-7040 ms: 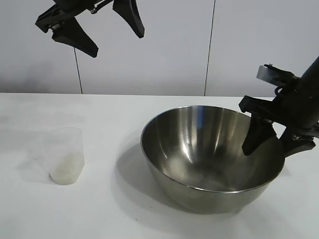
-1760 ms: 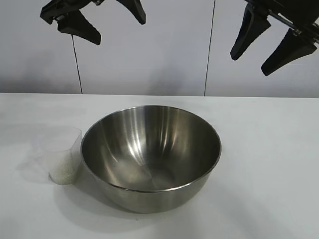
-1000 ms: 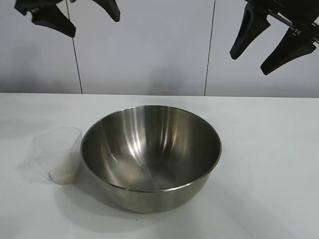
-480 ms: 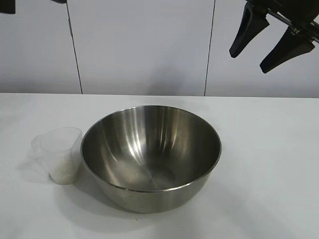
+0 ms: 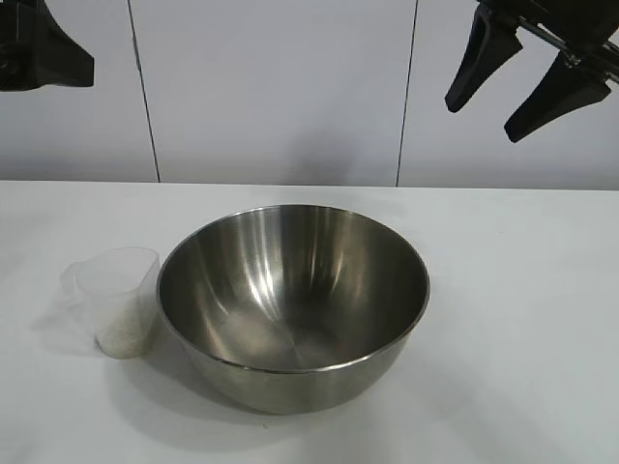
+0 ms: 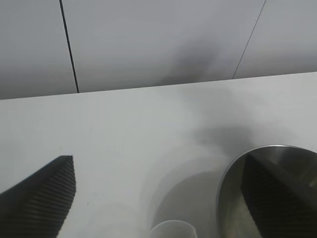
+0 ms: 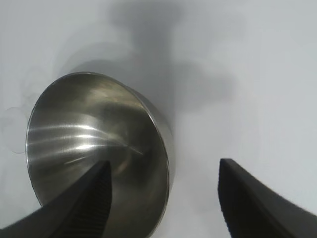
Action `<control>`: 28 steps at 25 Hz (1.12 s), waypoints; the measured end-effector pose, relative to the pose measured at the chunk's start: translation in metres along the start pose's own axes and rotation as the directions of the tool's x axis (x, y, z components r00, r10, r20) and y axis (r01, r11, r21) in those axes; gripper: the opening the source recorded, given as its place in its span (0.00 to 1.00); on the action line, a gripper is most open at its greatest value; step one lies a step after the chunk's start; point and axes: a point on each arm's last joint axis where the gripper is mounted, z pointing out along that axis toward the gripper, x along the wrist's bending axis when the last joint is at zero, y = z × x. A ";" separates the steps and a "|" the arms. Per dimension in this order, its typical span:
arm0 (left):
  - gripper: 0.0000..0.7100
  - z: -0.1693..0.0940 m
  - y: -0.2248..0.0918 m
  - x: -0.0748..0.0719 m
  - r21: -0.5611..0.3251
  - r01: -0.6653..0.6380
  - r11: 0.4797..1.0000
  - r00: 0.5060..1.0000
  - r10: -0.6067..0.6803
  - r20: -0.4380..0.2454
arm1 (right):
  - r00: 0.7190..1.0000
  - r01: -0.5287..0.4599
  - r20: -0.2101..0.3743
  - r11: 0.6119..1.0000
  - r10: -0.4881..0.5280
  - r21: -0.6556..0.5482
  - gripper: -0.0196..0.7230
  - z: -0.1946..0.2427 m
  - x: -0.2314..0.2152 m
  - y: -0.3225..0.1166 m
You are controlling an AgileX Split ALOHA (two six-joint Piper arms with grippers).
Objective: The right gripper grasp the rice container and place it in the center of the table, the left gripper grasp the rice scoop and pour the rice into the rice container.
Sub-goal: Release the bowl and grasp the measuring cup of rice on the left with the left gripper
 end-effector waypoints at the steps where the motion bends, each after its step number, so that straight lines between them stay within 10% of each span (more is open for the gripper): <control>1: 0.92 0.001 -0.004 0.001 -0.014 -0.002 1.000 1.000 0.002 -0.006 | 1.000 0.000 0.000 1.000 0.000 -0.003 0.61 0.000 0.000 0.000; 13: 0.92 -0.024 -0.083 0.016 -0.224 0.003 0.974 0.996 -0.023 -0.087 | 1.000 0.000 0.001 1.000 0.000 -0.007 0.61 0.000 0.000 0.001; 28: 0.92 -0.044 -0.127 0.020 -0.104 -0.074 0.992 0.992 0.063 -0.111 | 1.000 0.000 0.001 1.000 0.000 -0.007 0.61 0.000 0.000 0.001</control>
